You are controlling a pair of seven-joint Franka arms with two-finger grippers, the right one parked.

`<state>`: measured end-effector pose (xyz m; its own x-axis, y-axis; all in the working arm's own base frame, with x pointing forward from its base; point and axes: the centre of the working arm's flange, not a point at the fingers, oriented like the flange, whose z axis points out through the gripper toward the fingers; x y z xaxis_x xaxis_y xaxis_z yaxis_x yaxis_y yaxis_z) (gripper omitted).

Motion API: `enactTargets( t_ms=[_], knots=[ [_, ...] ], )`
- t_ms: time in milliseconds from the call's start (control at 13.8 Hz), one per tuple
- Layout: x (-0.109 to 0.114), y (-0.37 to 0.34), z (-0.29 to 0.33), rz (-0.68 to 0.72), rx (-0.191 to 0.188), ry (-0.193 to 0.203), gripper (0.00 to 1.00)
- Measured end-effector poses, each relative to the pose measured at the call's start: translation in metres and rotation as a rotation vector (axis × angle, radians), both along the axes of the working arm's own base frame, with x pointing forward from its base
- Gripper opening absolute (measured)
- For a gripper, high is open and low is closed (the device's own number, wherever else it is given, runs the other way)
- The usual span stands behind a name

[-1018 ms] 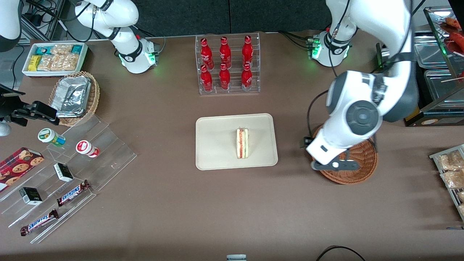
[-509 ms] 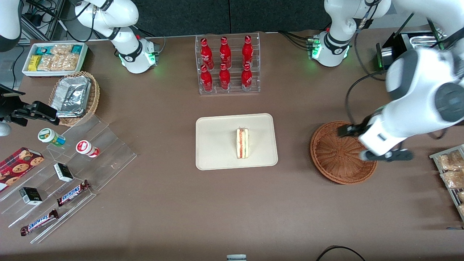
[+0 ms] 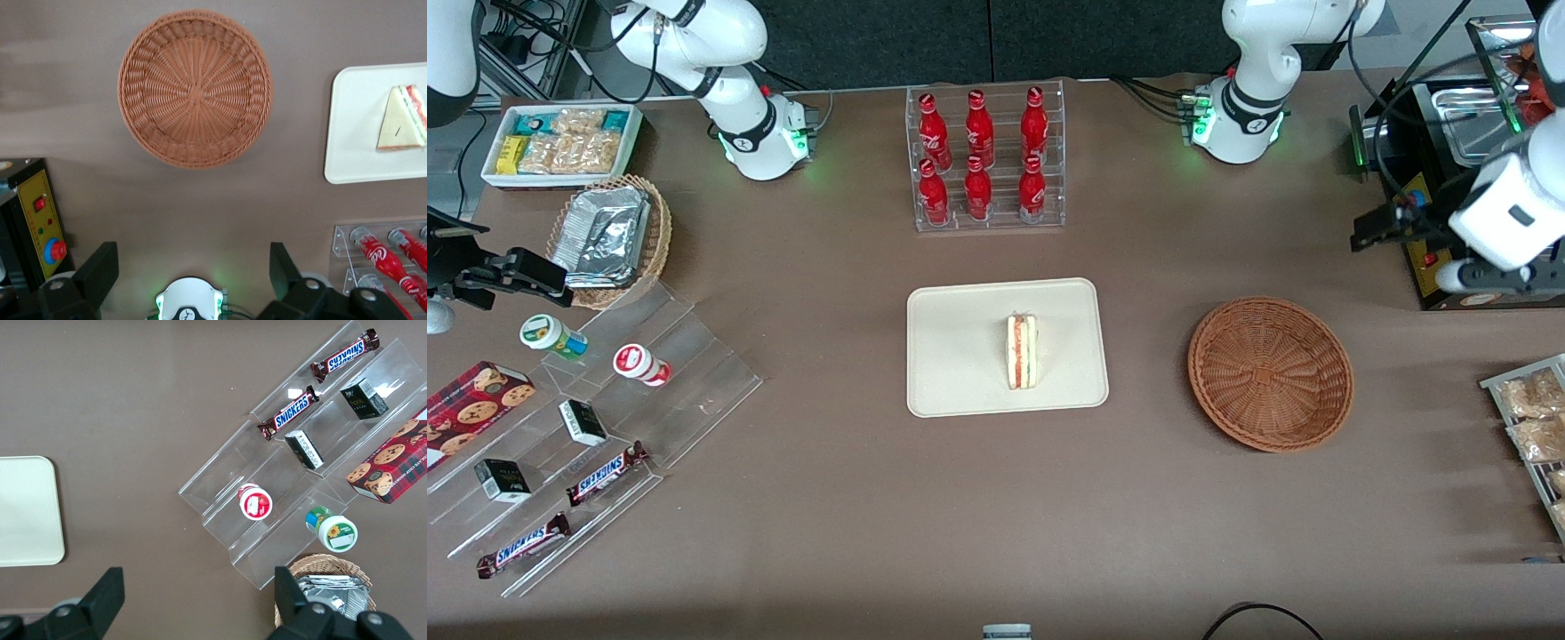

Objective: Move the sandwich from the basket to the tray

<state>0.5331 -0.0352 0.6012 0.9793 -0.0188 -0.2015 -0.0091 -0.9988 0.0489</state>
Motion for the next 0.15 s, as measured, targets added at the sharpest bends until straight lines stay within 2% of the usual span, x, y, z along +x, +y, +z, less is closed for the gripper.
enactTargets(
  t_ms=[145],
  knots=[
    [-0.012, -0.0015, 0.0013, -0.004, 0.002, 0.003, 1.0]
  ],
)
